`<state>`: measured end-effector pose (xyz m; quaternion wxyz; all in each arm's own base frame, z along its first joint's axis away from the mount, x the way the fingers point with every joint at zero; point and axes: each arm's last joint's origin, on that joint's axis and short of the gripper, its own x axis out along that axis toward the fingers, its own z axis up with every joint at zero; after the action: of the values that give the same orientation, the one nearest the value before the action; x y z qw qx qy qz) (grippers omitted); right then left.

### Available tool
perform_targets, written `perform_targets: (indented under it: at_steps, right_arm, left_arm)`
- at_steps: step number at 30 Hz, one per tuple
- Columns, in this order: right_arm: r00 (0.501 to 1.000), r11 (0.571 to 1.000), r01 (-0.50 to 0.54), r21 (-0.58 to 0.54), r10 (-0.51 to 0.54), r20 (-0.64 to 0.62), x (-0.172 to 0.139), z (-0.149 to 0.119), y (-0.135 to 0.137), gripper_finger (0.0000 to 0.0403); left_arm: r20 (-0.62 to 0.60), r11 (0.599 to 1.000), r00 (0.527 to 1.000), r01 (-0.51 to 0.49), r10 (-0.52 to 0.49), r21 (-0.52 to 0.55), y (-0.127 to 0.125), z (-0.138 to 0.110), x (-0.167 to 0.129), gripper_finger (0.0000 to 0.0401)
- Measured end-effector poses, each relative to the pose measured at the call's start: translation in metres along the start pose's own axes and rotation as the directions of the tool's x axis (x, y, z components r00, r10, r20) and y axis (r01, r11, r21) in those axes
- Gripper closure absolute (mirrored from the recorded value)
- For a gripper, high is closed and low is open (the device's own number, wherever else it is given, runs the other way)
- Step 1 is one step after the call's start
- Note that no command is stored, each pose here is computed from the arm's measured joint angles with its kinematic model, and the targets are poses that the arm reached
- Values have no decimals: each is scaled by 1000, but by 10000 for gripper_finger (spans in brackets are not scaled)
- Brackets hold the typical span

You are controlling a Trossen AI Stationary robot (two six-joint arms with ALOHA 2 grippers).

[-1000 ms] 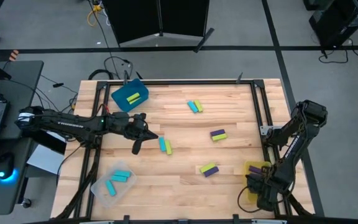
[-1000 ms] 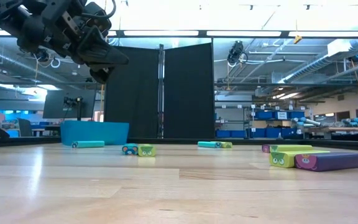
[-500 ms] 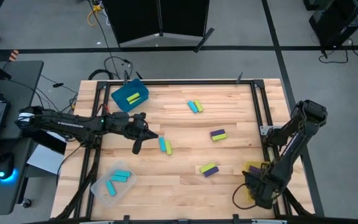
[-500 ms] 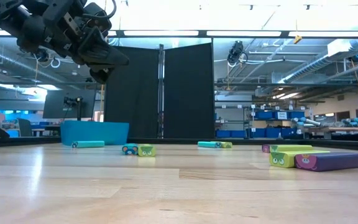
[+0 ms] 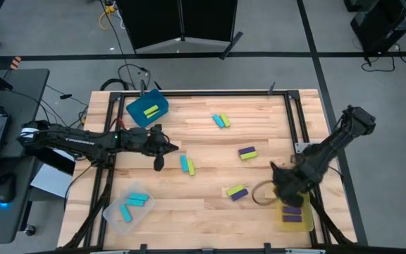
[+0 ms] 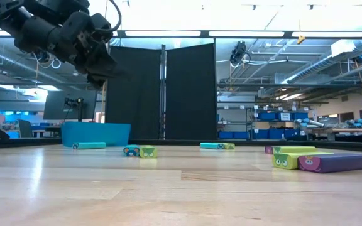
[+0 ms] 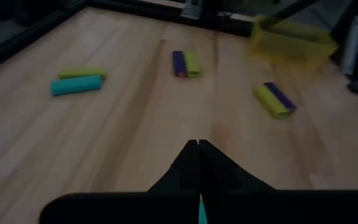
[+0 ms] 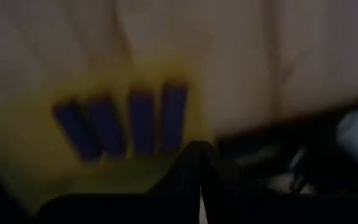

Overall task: Sort blocks
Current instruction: Put the blue block into the transparent bin

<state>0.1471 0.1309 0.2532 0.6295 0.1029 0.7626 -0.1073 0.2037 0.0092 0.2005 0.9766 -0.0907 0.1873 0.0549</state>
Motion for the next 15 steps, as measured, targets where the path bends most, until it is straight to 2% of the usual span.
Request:
perform_targets:
  at_steps: [5,10,15]
  right_arm:
    - [972,1000,6,-26,0,234,-14,33,-26,379]
    - [917,998,7,-61,17,397,-22,68,-48,394]
    - [817,998,-8,-61,42,576,-26,102,-66,381]
  left_arm:
    - [-34,1000,999,-29,29,-4,1,-4,0,399]
    - [-84,997,995,-51,46,-52,2,-9,2,398]
    - [-165,970,970,-204,181,-131,7,-18,0,379]
